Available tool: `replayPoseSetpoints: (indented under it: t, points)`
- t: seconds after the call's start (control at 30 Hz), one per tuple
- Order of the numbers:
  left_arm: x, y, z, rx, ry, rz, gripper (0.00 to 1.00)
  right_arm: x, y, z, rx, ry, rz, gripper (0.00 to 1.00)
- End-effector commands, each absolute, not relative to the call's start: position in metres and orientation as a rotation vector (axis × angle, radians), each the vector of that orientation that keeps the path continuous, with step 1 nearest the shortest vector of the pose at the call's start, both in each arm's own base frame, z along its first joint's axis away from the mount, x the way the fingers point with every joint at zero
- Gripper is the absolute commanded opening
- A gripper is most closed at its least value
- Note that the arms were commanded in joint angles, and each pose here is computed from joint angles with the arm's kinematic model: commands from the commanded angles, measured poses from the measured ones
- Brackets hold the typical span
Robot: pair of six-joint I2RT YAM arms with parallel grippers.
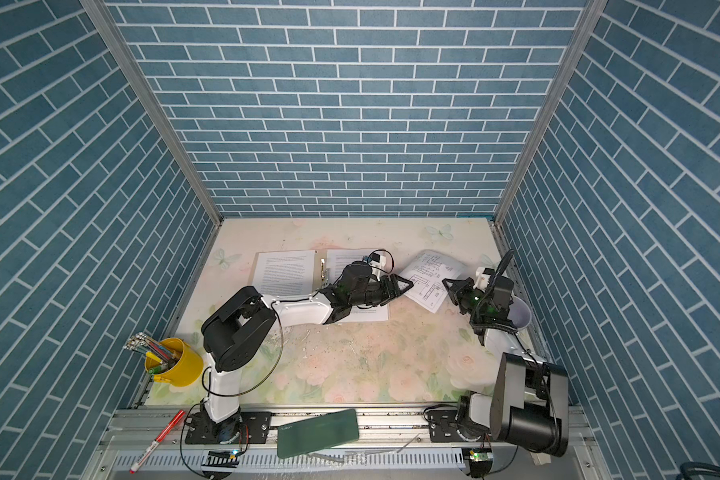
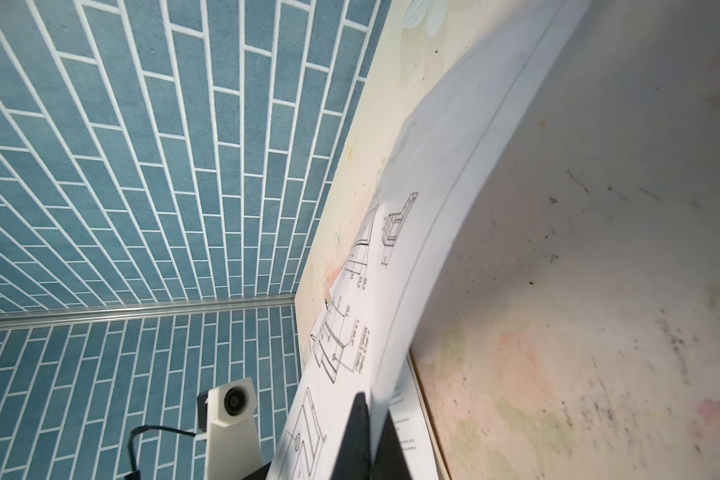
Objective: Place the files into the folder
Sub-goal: 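Carry the technical drawing over the folder with the right gripper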
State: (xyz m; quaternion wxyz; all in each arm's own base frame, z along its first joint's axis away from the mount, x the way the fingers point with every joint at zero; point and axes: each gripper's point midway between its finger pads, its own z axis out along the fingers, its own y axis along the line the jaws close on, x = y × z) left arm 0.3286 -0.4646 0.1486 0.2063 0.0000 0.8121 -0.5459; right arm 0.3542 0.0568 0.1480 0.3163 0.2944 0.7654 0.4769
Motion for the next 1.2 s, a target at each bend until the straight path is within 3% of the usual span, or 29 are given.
replayPoseSetpoints:
  t: [0.0, 0.13, 0.37, 0.57, 0.77, 1.03, 1.17]
  points:
    - [0.325, -0.449, 0.146, 0.054, 2.294, -1.444, 0.79, 0.361, 0.059, 0.187, 0.682, 1.999, 1.19, 0.0]
    - [0.326, -0.422, 0.142, 0.078, 2.356, -1.269, 0.99, 0.36, 0.062, 0.226, 0.617, 1.992, 1.145, 0.0]
    - [0.33, -0.359, 0.148, 0.096, 2.386, -0.958, 1.0, 0.366, 0.085, 0.273, 0.515, 1.999, 1.103, 0.0]
    - [0.33, -0.312, 0.15, 0.059, 2.376, -0.8, 1.0, 0.38, 0.129, 0.283, 0.4, 2.066, 1.087, 0.0]
    - [0.332, -0.249, 0.15, -0.076, 2.336, -0.688, 1.0, 0.401, 0.198, 0.277, 0.265, 2.162, 1.122, 0.0]
    - [0.325, -0.168, 0.149, -0.24, 2.296, -0.57, 1.0, 0.414, 0.329, 0.291, -0.037, 2.254, 1.283, 0.0]
    - [0.319, -0.147, 0.148, -0.287, 2.298, -0.537, 1.0, 0.418, 0.34, 0.319, -0.077, 2.194, 1.319, 0.0]
